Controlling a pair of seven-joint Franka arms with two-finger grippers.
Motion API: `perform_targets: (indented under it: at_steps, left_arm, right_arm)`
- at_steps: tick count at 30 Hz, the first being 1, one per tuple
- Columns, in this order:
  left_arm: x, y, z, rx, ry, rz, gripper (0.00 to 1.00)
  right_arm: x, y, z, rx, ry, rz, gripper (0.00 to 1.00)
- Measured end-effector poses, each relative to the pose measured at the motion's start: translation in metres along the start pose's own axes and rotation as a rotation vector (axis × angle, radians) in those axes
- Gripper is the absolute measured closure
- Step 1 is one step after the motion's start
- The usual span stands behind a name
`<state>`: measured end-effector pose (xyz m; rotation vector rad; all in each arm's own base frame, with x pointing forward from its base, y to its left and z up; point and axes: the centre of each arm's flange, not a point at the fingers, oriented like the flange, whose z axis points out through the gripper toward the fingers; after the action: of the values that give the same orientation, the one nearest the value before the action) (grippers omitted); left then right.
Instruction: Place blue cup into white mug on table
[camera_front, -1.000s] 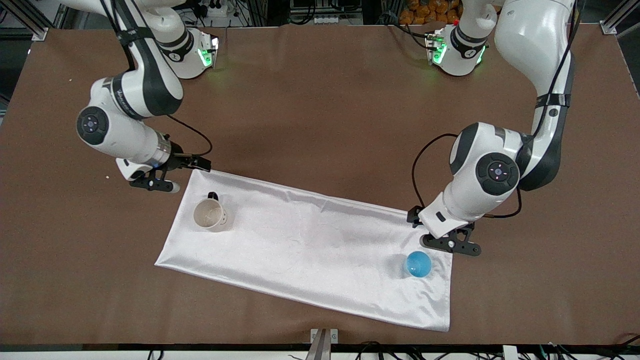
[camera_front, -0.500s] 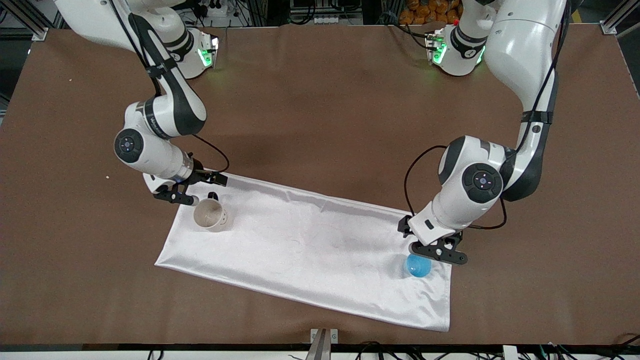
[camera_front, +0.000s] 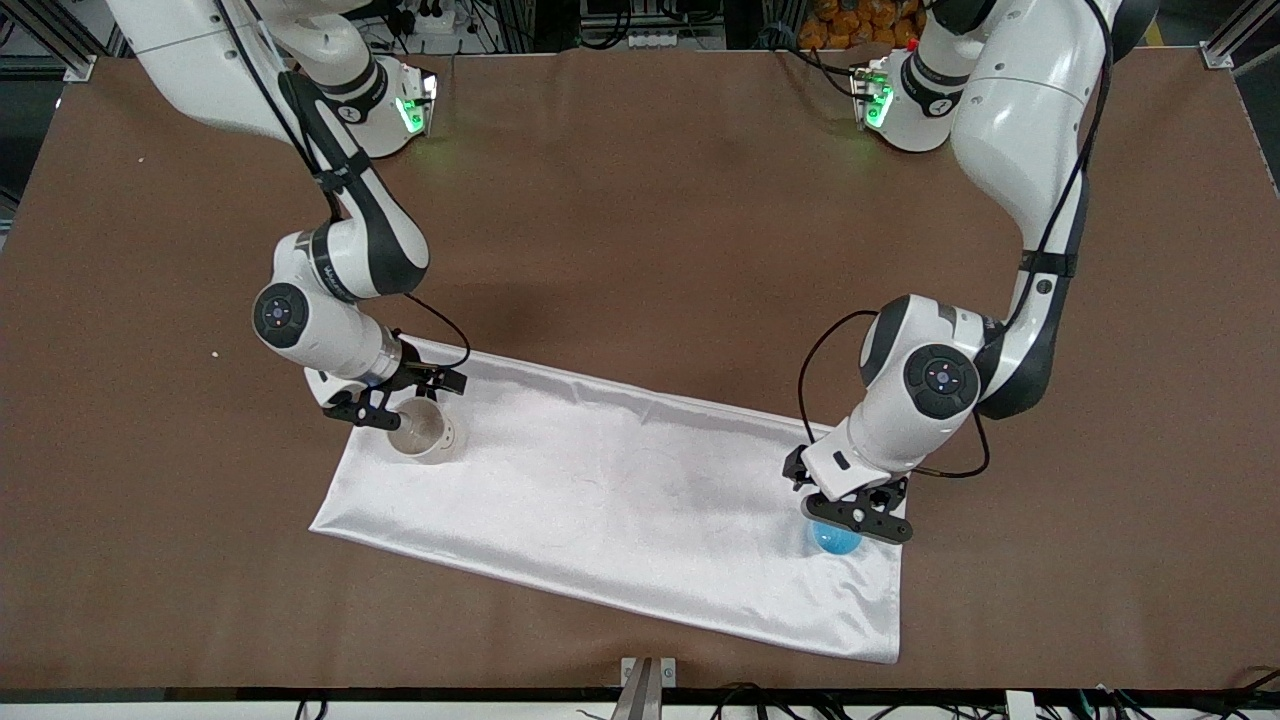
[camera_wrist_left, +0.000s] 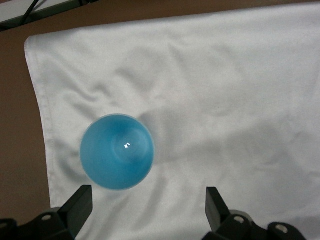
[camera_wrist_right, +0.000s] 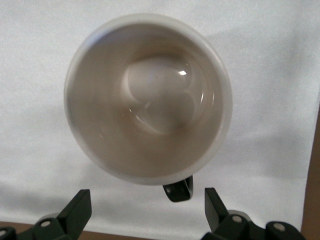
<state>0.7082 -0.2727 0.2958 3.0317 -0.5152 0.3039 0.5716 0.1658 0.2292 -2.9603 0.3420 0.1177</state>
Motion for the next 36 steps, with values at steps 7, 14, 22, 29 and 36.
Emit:
perform_targets:
  at_steps: [7, 14, 22, 29, 36]
  left_arm:
    - [0.0, 0.0, 0.021, -0.002, 0.012, 0.025, 0.0]
    - [0.0, 0.003, 0.04, -0.006, 0.031, 0.039, 0.0]
    - [-0.003, 0.01, 0.054, -0.01, 0.034, 0.052, 0.0]
    - [-0.005, 0.01, 0.065, -0.01, 0.031, 0.075, 0.0]
    - [-0.005, 0.009, 0.067, -0.01, 0.034, 0.08, 0.0]
  right_arm:
    - [0.008, -0.003, 0.007, 0.006, 0.008, 0.001, 0.0]
    - [0.013, -0.004, 0.015, 0.007, 0.006, 0.004, 0.0]
    - [0.016, -0.003, 0.019, 0.011, 0.023, 0.004, 0.19]
    - [0.018, -0.004, 0.017, 0.009, 0.03, -0.003, 0.59]
    - [0.019, -0.004, 0.016, 0.01, 0.037, -0.004, 0.91]
